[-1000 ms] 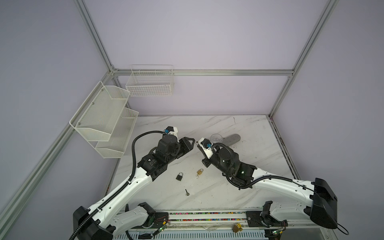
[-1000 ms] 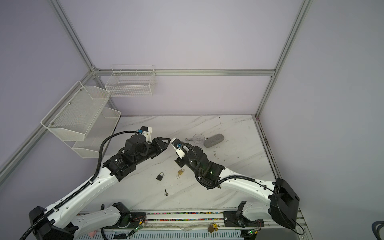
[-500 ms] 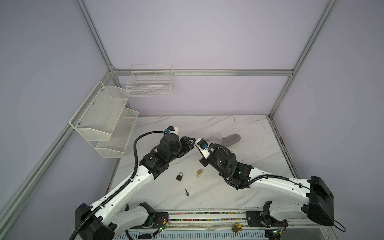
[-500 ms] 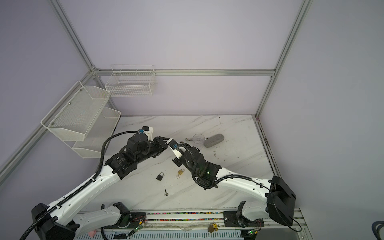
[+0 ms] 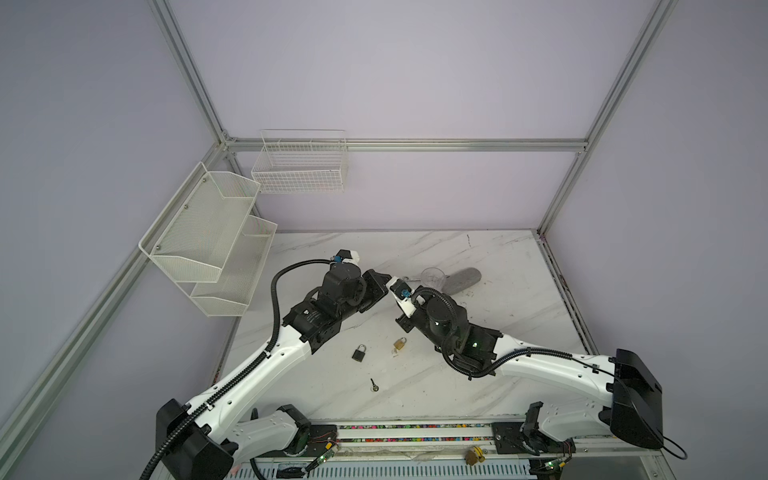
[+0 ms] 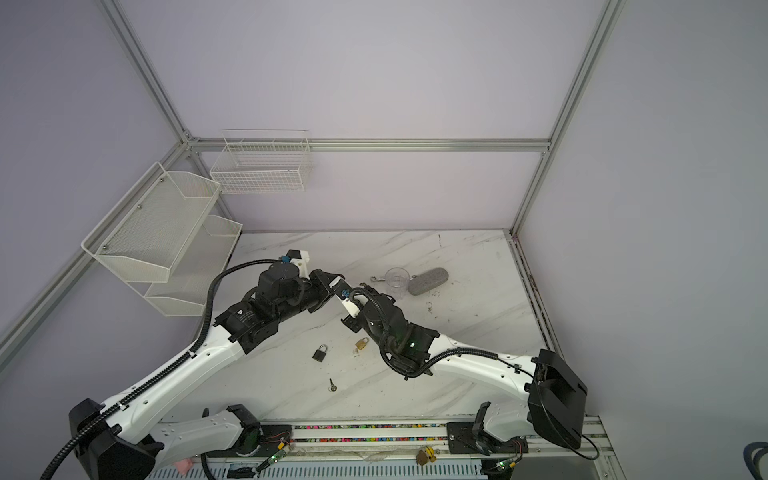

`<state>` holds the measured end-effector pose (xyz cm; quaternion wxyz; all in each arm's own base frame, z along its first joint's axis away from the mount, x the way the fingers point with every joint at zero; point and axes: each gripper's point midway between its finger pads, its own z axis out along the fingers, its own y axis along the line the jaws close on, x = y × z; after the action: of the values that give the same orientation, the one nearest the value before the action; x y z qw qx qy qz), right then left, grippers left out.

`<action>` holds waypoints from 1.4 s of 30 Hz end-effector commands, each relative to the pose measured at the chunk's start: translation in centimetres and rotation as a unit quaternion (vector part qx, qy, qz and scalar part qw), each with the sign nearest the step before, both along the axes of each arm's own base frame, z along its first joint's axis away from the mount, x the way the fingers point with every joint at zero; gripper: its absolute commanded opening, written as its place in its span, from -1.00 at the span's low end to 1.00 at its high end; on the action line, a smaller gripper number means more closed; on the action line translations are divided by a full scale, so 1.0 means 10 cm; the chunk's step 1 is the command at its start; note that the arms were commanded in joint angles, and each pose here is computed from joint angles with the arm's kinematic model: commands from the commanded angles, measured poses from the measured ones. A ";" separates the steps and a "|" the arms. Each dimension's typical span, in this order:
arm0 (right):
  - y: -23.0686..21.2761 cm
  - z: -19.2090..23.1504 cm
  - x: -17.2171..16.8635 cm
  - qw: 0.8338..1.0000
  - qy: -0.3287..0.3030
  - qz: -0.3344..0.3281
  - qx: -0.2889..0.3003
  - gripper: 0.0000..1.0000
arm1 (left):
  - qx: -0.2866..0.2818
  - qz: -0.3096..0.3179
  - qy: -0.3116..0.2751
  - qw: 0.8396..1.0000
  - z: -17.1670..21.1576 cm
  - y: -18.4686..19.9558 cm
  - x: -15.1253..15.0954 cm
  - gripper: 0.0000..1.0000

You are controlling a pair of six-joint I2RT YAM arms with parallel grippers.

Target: Unlock with the key

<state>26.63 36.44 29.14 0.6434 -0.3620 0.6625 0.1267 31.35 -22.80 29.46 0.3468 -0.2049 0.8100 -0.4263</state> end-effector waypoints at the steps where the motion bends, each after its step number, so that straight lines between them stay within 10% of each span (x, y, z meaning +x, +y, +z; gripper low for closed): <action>1: 0.03 0.14 0.03 1.000 -0.024 -0.009 0.005 -1.00 | -0.036 0.006 -0.050 0.998 0.54 0.01 0.06 -0.74; 13: 0.03 0.21 0.01 1.000 -0.028 -0.010 0.004 -0.99 | -0.026 0.011 -0.048 0.998 0.49 0.04 0.10 -1.00; 24: 0.04 0.44 -0.27 0.990 0.057 0.064 0.112 0.02 | -0.002 -0.021 -0.160 0.987 0.75 0.06 0.16 -1.00; 42: -0.54 0.70 -0.27 0.837 0.375 0.232 0.324 -0.15 | -0.057 -0.159 -0.339 0.926 0.86 -0.30 -0.11 -1.00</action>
<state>26.04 30.28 35.98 0.4496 -0.1985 0.6830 0.5404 31.22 -25.24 37.03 0.4975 0.0176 0.6729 -0.5472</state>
